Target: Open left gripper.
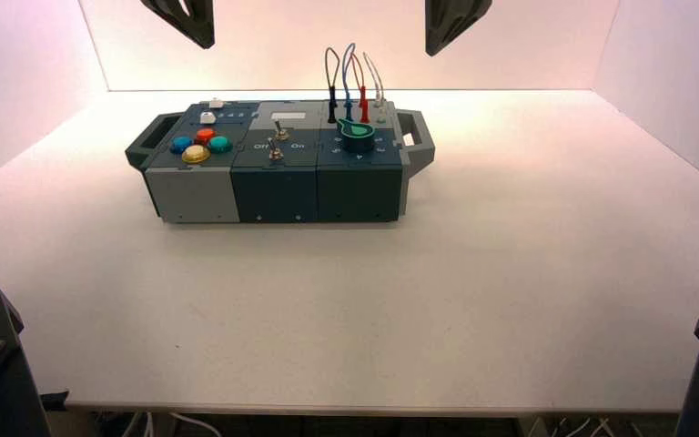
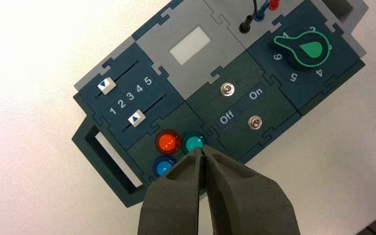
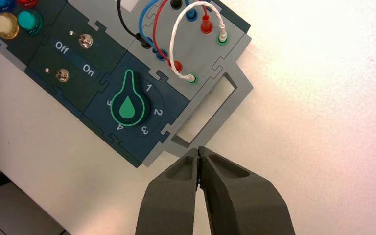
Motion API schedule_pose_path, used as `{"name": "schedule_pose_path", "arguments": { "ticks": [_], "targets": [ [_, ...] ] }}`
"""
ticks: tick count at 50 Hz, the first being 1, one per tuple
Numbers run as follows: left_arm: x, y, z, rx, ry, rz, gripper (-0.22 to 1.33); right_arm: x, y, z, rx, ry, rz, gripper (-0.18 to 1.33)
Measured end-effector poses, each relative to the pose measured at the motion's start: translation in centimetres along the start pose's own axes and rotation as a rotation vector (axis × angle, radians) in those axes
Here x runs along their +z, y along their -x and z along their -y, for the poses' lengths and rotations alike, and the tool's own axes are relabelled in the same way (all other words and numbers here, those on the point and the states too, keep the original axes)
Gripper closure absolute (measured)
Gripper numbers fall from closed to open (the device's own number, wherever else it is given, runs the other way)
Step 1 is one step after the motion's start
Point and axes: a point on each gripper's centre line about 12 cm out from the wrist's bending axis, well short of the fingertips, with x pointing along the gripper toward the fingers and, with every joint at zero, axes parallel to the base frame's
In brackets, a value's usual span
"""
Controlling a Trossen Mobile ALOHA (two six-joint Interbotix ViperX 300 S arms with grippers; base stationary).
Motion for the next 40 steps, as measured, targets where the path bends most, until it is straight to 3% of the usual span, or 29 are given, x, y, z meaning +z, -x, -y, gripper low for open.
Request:
{"name": "schedule_pose_path", "arguments": {
  "ticks": [40],
  "targets": [
    [-0.28, -0.73, 0.05, -0.014, 0.002, -0.032, 1.27, -0.08, -0.04, -0.02, 0.002, -0.002, -0.004, 1.28]
  ]
}}
